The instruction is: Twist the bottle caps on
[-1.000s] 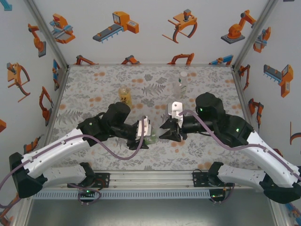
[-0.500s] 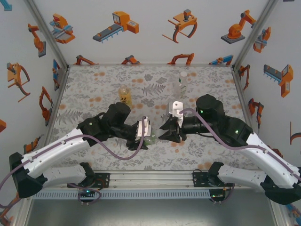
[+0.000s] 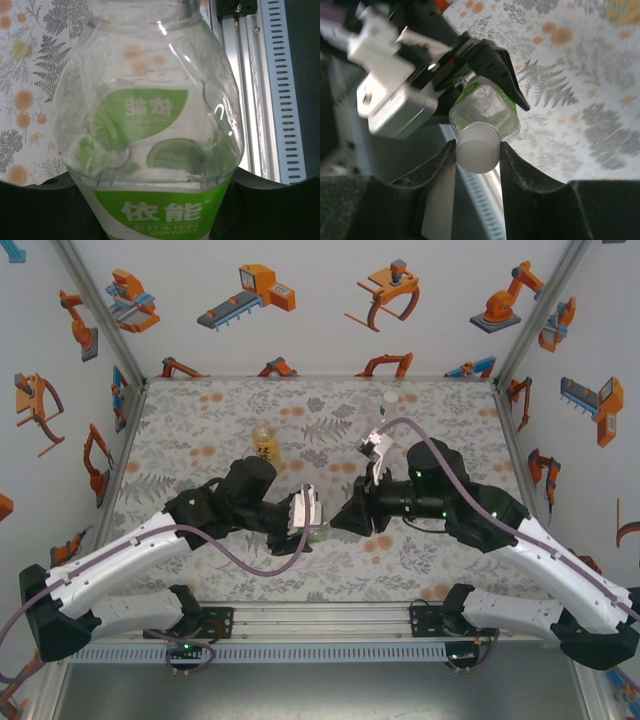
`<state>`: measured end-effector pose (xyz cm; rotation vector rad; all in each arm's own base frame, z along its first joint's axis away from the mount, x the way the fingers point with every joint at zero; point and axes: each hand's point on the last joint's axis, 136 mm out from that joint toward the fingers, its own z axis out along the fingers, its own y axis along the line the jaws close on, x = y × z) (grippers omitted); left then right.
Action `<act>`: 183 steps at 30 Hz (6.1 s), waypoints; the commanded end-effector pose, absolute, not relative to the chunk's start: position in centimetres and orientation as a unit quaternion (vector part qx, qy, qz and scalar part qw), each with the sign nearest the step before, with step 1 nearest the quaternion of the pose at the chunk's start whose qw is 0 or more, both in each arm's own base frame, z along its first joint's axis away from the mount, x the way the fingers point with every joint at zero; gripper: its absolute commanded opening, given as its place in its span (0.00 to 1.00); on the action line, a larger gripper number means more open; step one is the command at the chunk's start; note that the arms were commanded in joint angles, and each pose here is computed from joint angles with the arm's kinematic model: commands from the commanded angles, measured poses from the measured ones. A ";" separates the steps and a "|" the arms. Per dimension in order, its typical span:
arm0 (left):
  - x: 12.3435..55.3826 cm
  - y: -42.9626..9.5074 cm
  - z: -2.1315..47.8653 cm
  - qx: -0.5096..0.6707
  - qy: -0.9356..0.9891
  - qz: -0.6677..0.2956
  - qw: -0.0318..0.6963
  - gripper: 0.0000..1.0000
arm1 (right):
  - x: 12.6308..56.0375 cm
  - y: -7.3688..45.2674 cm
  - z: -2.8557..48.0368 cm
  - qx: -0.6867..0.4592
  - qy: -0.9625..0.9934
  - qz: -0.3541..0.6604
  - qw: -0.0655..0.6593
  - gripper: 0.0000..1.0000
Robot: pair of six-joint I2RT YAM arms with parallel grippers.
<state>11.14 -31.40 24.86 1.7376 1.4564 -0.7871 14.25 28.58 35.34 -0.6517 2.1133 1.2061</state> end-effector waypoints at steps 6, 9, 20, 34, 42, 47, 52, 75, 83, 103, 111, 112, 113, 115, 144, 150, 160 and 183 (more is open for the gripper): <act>12.3 -32.2 27.1 0.666 0.546 -0.292 0.416 0.04 | 16.2 27.8 32.2 0.082 0.863 0.471 0.164 0.00; 12.4 -32.2 27.2 0.664 0.549 -0.290 0.417 0.07 | 16.4 27.6 31.6 0.093 0.870 0.457 0.158 0.00; 13.0 -31.6 27.5 0.645 0.570 -0.279 0.427 0.60 | 17.1 27.3 31.9 0.084 0.879 0.433 0.183 0.00; 16.1 -28.7 29.4 0.502 0.668 -0.281 0.472 0.93 | 22.8 24.6 29.5 -0.022 0.935 0.248 0.254 0.00; 18.4 -26.1 29.5 0.361 0.743 -0.297 0.479 0.92 | 30.1 23.2 28.0 -0.068 0.950 0.144 0.268 0.00; 17.4 -26.6 29.2 0.346 0.738 -0.344 0.467 0.89 | 35.6 23.1 27.5 -0.086 0.950 0.120 0.276 0.00; 17.3 -26.2 28.2 0.328 0.758 -0.346 0.446 0.88 | 40.0 23.7 26.1 -0.104 0.952 0.109 0.265 0.00; 17.6 -25.6 26.1 0.322 0.775 -0.325 0.436 0.88 | 48.5 24.5 19.5 -0.108 0.961 0.119 0.223 0.13; 17.6 -25.3 26.2 0.322 0.774 -0.322 0.441 0.88 | 48.2 24.5 19.1 -0.107 0.964 0.121 0.212 0.36; 17.5 -23.8 27.0 0.307 0.774 -0.308 0.460 0.89 | 46.4 25.0 29.1 -0.117 0.928 0.172 0.309 0.54; 16.9 -21.4 27.0 0.271 0.787 -0.299 0.467 0.88 | 42.8 30.0 30.5 -0.205 0.879 0.232 0.363 0.55; 16.8 -21.0 26.9 0.265 0.789 -0.299 0.467 0.88 | 42.2 30.8 30.3 -0.220 0.870 0.241 0.369 0.55; 16.6 -20.6 26.9 0.260 0.790 -0.299 0.467 0.88 | 41.8 31.6 30.3 -0.231 0.861 0.251 0.378 0.57; 16.2 -19.8 26.9 0.246 0.793 -0.303 0.468 0.88 | 40.9 33.2 30.0 -0.252 0.840 0.272 0.395 0.62; 14.4 -13.6 28.3 0.181 0.788 -0.282 0.517 0.88 | 40.9 46.9 22.4 -0.341 0.703 0.346 0.520 0.94; 14.3 -13.1 28.1 0.180 0.790 -0.274 0.518 0.88 | 42.2 48.5 21.1 -0.337 0.706 0.341 0.521 0.90; 14.0 -12.3 28.3 0.175 0.787 -0.272 0.526 0.88 | 42.6 49.8 20.4 -0.341 0.709 0.340 0.515 0.77; 14.8 -15.0 29.4 0.212 0.756 -0.292 0.546 0.88 | 35.2 42.3 27.8 -0.345 0.735 0.318 0.489 0.41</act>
